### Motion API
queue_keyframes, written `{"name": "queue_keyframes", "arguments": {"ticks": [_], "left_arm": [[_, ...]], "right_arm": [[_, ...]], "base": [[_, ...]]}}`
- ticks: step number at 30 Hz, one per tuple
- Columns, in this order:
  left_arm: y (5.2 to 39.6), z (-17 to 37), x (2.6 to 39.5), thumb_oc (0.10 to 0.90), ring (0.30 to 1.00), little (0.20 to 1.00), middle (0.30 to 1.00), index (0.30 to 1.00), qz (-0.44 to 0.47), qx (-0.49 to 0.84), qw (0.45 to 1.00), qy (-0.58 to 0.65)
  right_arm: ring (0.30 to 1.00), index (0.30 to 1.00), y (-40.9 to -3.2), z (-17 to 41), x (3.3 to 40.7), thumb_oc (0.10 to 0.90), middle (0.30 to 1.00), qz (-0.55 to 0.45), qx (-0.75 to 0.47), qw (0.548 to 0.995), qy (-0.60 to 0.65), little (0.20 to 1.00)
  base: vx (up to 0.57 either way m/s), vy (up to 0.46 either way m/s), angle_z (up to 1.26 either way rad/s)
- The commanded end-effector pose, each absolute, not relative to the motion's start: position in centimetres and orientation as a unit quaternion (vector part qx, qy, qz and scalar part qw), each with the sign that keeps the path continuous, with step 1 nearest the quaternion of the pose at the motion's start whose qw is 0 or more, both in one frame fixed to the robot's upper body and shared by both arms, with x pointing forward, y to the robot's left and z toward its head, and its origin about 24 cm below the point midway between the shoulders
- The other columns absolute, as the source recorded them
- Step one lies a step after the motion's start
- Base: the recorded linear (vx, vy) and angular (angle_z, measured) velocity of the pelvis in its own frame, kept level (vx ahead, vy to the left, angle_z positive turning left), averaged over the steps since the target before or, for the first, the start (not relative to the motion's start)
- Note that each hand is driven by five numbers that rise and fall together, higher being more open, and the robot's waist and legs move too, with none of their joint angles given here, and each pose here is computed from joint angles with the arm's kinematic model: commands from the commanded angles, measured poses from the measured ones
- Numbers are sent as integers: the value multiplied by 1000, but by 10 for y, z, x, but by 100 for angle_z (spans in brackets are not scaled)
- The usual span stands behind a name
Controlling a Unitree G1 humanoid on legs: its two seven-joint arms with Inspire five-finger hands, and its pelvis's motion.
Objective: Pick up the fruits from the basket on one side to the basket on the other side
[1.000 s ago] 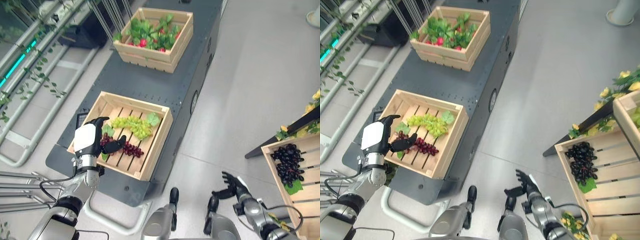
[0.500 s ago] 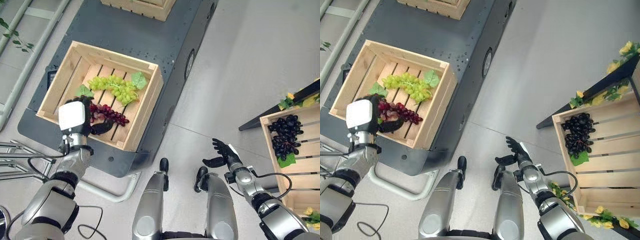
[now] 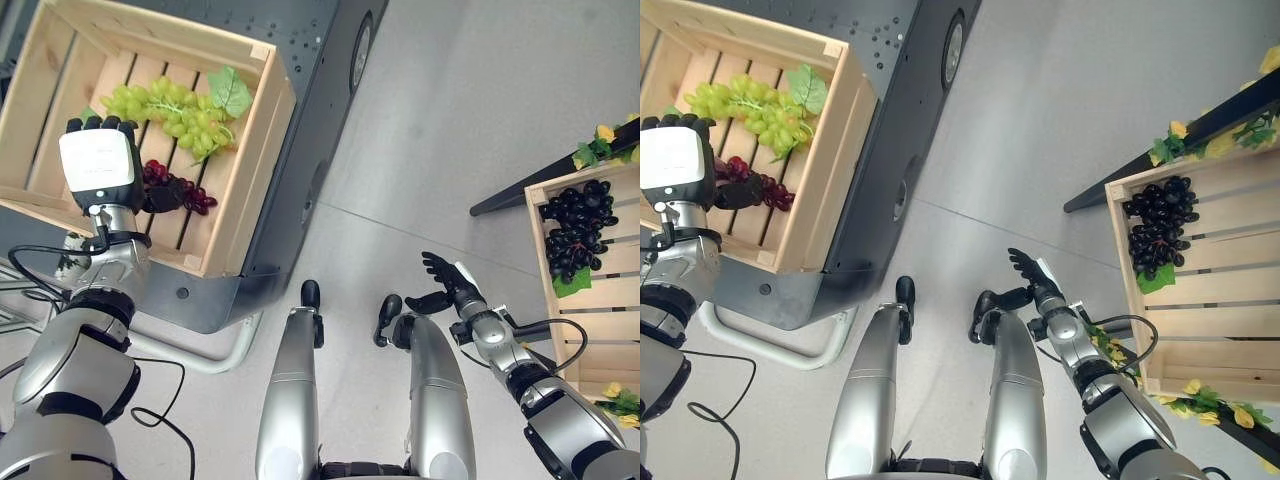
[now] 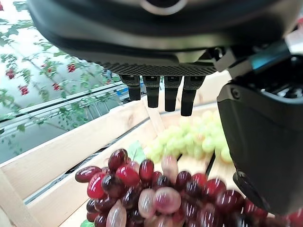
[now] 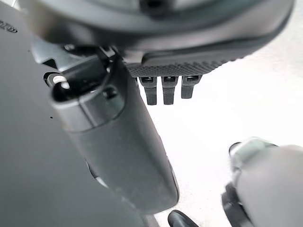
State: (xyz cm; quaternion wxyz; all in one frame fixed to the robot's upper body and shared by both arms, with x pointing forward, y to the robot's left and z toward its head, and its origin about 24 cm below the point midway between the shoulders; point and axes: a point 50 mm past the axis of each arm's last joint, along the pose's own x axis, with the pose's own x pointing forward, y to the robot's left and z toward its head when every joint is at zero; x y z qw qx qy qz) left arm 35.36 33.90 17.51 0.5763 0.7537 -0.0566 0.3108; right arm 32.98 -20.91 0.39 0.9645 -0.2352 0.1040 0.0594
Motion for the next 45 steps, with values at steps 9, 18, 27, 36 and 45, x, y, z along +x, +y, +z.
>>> {"name": "queue_keyframes", "arguments": {"ticks": [9,18,27,36,45], "left_arm": [[390,289,324,800,900,900,900,900,392,846,362,13],[390,316,317,800,900,900,900,900,371,876,302,57],[416,321,290,800,900,900,900,900,497,772,396,15],[421,297,285,800,900,900,900,900,539,624,555,-111],[425,278,287,800,900,900,900,900,473,697,537,-52]], "right_arm": [[900,900,-204,40,338,800,900,70,-219,973,-2,900],[900,900,-218,35,331,800,900,51,-215,975,10,900],[900,900,-206,17,320,800,900,63,-203,977,27,900],[900,900,-195,-2,309,800,900,64,-205,975,64,900],[900,900,-207,-4,307,800,900,63,-225,970,72,900]], "base": [[32,6,1],[41,-29,7],[47,-74,4],[39,-48,2],[0,0,0]]}}
